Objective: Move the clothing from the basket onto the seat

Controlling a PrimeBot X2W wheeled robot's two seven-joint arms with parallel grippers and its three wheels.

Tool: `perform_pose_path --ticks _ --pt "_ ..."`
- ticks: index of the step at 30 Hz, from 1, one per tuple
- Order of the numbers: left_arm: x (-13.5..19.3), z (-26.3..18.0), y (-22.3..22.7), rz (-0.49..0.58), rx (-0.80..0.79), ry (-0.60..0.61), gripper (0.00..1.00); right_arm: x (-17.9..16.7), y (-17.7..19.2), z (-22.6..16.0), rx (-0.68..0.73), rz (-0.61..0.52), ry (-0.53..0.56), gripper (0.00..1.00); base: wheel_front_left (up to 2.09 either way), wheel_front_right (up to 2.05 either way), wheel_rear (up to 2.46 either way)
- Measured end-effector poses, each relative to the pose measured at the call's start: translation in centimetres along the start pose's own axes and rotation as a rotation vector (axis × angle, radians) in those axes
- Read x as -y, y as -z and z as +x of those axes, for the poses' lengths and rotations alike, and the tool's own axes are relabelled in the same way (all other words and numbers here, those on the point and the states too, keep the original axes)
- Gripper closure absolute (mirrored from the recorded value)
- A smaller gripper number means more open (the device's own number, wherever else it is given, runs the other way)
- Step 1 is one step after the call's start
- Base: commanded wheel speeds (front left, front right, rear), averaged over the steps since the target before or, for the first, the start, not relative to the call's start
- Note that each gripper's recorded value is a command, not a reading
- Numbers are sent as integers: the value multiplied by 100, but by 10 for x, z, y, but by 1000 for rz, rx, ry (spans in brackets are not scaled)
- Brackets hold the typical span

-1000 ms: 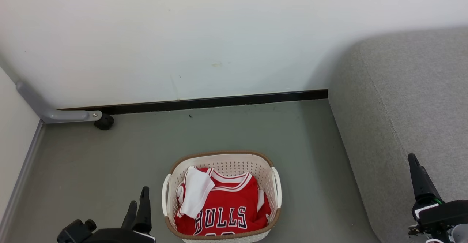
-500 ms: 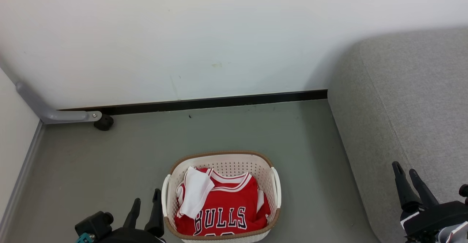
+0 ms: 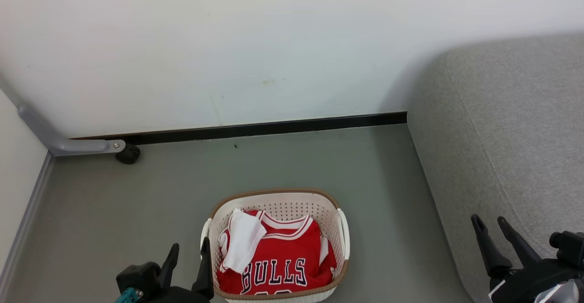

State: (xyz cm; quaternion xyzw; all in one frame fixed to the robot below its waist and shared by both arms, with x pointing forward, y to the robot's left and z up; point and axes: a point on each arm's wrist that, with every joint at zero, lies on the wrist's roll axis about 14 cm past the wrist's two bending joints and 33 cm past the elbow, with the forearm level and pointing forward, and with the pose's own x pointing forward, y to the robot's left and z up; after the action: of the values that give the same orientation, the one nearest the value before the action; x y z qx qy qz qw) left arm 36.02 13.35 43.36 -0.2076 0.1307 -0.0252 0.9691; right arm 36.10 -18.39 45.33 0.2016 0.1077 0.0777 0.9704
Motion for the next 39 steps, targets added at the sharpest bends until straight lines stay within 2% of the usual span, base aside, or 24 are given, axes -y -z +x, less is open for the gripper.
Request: perform_pose_path --ticks 28,39 --pt "25 4 11 452 51 109 0 11 10 -8 -67 -407 -97 0 0 0 0" --pt "29 13 20 458 28 118 0 13 4 0 -59 -423 -108 0 0 0 0"
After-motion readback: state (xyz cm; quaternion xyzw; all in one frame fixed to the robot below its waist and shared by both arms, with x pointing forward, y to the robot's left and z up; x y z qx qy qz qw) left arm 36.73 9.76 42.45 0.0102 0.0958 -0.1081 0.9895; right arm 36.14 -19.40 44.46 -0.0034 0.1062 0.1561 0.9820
